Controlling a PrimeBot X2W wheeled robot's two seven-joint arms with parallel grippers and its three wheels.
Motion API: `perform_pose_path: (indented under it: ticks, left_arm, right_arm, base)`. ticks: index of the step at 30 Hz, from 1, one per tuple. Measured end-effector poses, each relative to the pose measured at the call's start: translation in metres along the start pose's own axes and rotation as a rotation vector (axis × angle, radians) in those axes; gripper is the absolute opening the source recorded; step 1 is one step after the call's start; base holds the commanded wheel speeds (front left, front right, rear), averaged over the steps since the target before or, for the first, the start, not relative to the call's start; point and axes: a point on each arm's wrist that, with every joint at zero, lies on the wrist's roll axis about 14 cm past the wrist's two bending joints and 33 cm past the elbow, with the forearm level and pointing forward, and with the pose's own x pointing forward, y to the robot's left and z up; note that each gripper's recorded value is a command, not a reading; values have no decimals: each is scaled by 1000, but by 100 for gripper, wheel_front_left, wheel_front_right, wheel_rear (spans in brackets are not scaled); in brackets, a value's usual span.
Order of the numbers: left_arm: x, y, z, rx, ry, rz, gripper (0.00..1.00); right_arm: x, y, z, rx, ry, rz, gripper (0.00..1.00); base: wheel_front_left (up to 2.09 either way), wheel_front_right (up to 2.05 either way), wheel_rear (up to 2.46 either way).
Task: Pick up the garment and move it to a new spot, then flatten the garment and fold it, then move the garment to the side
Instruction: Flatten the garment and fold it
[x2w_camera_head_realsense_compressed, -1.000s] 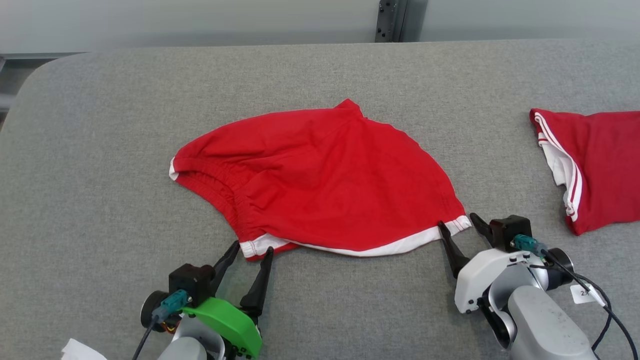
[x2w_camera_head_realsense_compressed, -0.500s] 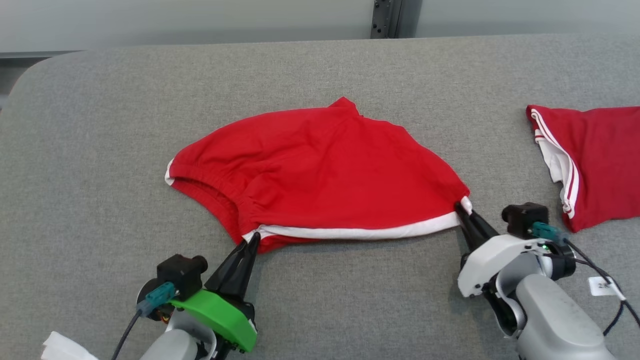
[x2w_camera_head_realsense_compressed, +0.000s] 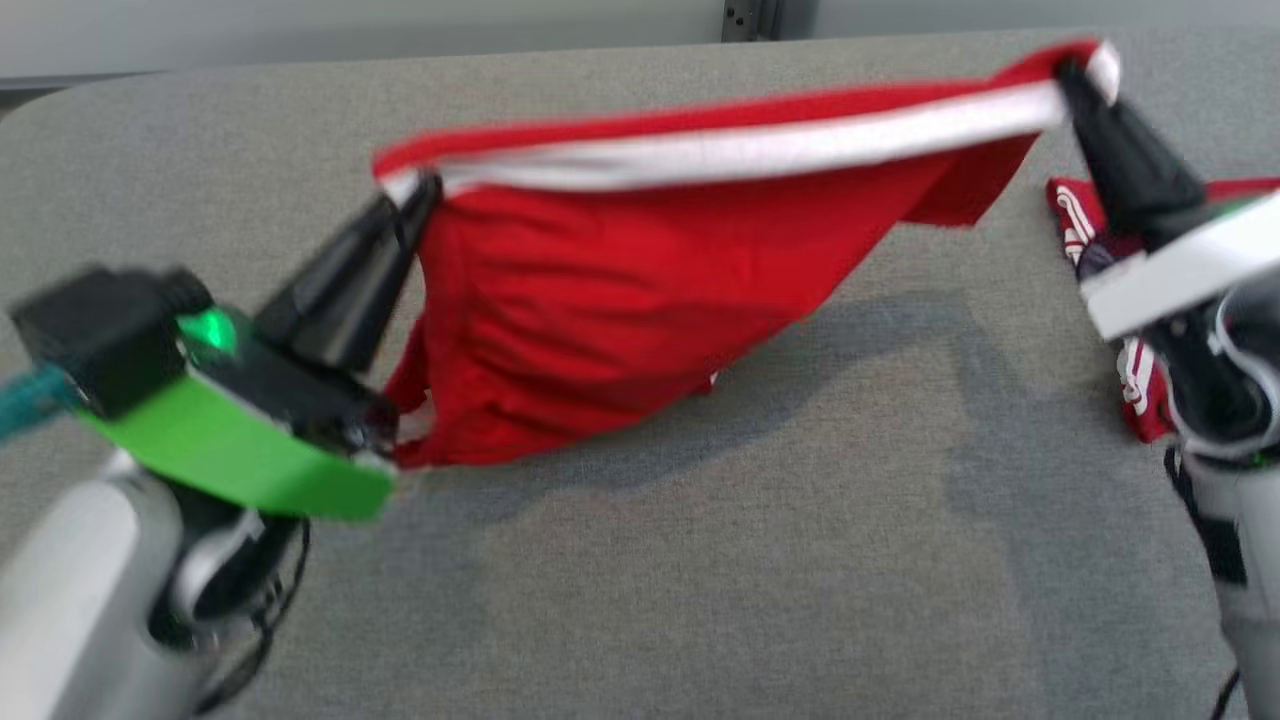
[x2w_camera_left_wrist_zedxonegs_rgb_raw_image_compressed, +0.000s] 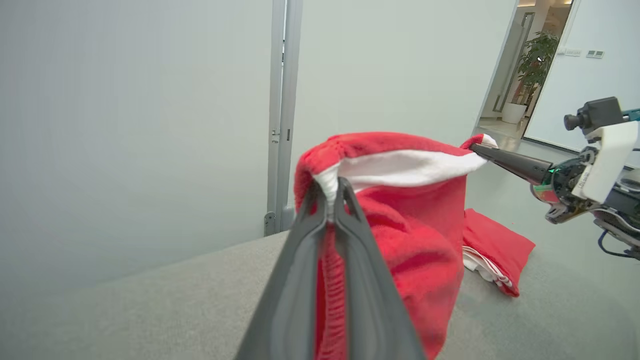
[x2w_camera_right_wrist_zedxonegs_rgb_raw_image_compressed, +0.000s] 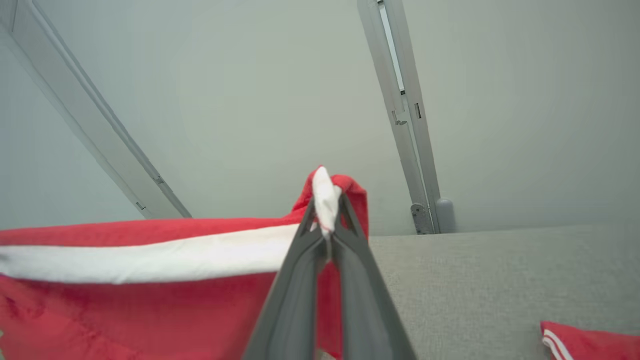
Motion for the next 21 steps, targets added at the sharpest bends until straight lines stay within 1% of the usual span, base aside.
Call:
perform_pose_path:
  ticks: [2,4,5,8,10,14,17,19,21]
  left_arm:
    - [27,14,26,28,-39,-14,0]
    - [53,33,45,61,-56,-5,0]
    - [68,44,52,77,-58,4,0]
    - [107,70,59,102,-55,24,0]
    - [131,88,54,112,-42,47,0]
    - [171,118,47,113,-76,98,0]
    - [191,139,36,132,-93,132,0]
    - [203,144,25,130,-114,130,0]
    - [210,150,1,129,-90,126,0]
  right_arm:
    - [30,9,27,0,-43,33,0]
    - [58,15,51,-64,-77,44,0]
    - [75,17,65,-60,-110,44,0]
    - [115,15,84,-80,-153,17,0]
    - [138,2,91,-75,-179,-21,0]
    - [172,-25,98,-88,-239,-93,0]
    - [190,-40,97,-82,-278,-117,0]
    - [201,-46,84,-68,-277,-115,0]
    - [208,-53,64,-45,-265,-111,0]
  base:
    - [0,0,0]
    - [0,0,0]
    - [0,0,0]
    - [0,0,0]
    - [0,0,0]
    - [0,0,0]
    - [0,0,0]
    - [0,0,0]
    - [0,0,0]
